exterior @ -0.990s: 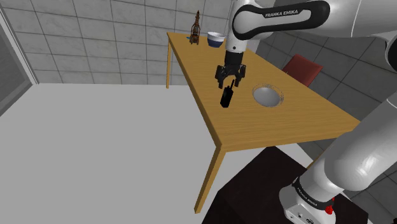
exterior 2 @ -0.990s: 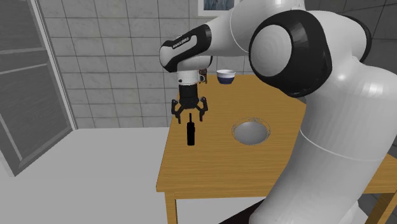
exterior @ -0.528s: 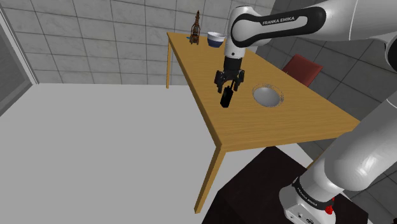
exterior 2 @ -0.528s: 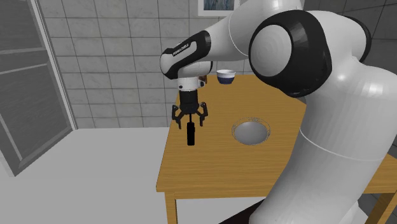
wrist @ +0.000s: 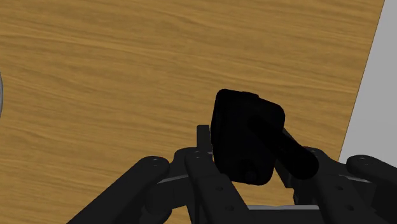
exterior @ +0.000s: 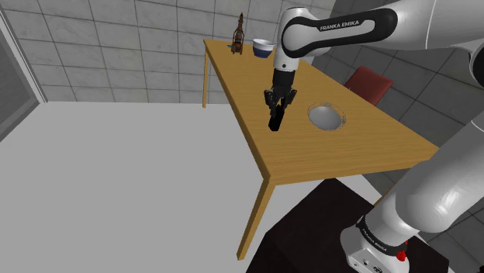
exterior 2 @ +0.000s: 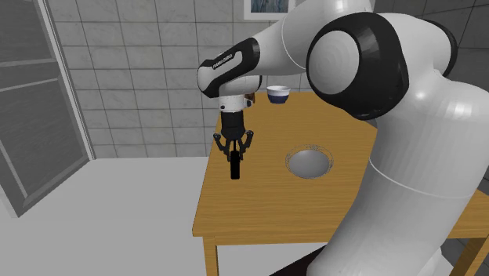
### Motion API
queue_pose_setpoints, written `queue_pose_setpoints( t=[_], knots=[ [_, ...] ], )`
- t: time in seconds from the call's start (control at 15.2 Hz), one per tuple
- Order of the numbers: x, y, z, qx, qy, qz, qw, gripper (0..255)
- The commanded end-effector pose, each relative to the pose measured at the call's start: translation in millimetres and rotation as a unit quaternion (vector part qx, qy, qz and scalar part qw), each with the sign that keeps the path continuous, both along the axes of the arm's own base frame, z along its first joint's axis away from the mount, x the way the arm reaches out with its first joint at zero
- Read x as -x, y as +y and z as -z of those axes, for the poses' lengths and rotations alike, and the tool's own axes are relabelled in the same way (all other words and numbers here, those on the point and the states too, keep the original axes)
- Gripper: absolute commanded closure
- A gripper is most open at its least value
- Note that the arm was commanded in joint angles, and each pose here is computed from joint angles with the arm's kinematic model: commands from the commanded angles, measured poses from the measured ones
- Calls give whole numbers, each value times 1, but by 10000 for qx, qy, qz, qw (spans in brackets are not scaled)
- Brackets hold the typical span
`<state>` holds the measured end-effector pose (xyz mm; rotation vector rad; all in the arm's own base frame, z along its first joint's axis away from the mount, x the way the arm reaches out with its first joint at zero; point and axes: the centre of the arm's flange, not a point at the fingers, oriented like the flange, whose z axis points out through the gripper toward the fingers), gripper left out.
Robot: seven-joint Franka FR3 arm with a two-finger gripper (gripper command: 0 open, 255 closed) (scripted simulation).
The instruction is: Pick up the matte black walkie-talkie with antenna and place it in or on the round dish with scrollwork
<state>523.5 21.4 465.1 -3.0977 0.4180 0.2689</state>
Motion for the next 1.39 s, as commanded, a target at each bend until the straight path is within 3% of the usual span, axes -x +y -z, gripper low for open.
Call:
queue_pose_setpoints(
  t=[0.0,0.33,1.32],
  knots=[
    [0,0,0,0,2,0,10000,255],
    [0,0,0,0,2,0,10000,255],
    [0,0,-79,0,2,0,10000,255]
  ],
)
